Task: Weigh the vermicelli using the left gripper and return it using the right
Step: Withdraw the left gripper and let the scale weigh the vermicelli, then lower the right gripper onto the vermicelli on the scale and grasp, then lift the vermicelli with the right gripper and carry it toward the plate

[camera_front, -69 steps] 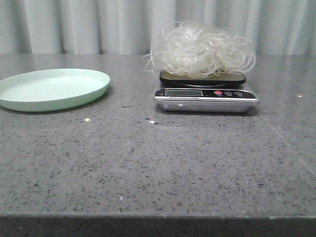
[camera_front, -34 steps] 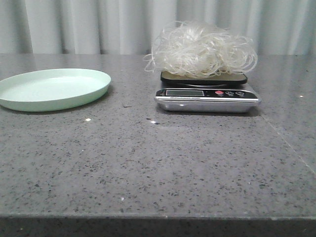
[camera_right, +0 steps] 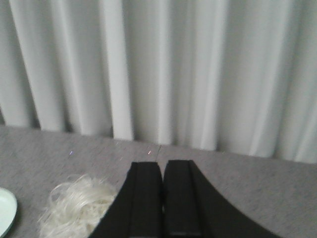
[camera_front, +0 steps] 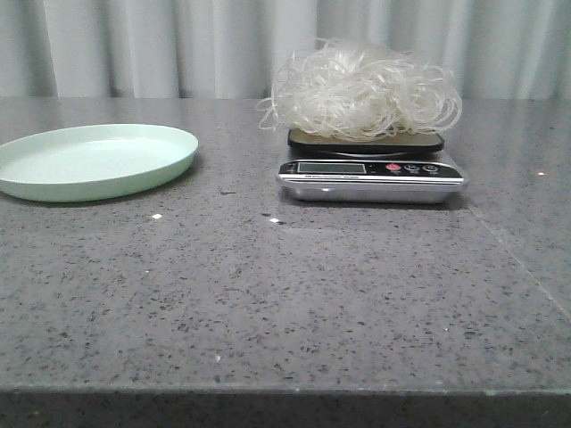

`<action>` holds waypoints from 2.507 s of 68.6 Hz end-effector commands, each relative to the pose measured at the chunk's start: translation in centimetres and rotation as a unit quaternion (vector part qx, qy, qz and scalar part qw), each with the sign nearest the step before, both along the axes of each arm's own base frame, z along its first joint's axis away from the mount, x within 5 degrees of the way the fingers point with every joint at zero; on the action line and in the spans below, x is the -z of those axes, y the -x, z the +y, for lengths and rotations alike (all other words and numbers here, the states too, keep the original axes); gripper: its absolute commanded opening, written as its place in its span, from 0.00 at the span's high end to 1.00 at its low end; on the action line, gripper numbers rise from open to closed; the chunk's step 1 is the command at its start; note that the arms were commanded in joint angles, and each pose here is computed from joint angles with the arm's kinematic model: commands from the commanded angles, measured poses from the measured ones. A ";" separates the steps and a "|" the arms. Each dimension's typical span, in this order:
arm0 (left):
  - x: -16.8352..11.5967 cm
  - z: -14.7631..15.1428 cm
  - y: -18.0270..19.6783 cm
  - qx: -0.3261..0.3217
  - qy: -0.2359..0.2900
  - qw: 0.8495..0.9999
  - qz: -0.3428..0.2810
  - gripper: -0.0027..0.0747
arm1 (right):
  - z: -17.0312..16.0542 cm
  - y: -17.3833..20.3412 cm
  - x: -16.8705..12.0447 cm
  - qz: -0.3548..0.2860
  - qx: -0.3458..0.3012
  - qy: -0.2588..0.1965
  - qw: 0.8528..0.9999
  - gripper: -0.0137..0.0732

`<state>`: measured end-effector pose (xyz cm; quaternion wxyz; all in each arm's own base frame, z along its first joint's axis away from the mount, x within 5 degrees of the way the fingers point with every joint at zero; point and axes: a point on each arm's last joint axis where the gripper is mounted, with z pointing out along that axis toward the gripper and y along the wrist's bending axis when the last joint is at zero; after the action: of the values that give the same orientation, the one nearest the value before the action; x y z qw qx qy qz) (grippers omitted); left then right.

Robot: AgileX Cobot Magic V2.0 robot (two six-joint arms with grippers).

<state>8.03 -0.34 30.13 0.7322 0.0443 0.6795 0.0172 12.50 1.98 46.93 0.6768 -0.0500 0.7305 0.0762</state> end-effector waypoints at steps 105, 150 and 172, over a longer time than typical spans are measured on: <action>-1.6 0.1 0.1 -0.005 0.011 0.999 -0.053 0.79 | 14.2 -24.1 15.4 0.362 -0.151 0.099 0.915 0.53; -1.6 0.1 0.1 -0.005 0.011 0.999 -0.053 0.79 | 12.5 -20.0 7.1 0.239 -0.151 0.069 0.957 0.67; -1.6 0.1 0.1 -0.005 0.011 0.999 -0.053 0.79 | 15.4 -16.5 2.7 0.142 -0.214 0.000 0.967 0.67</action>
<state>8.03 -0.34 30.15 0.7329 0.0441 0.6786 0.0174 30.77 16.31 39.94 0.4496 -0.2005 0.8525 0.1757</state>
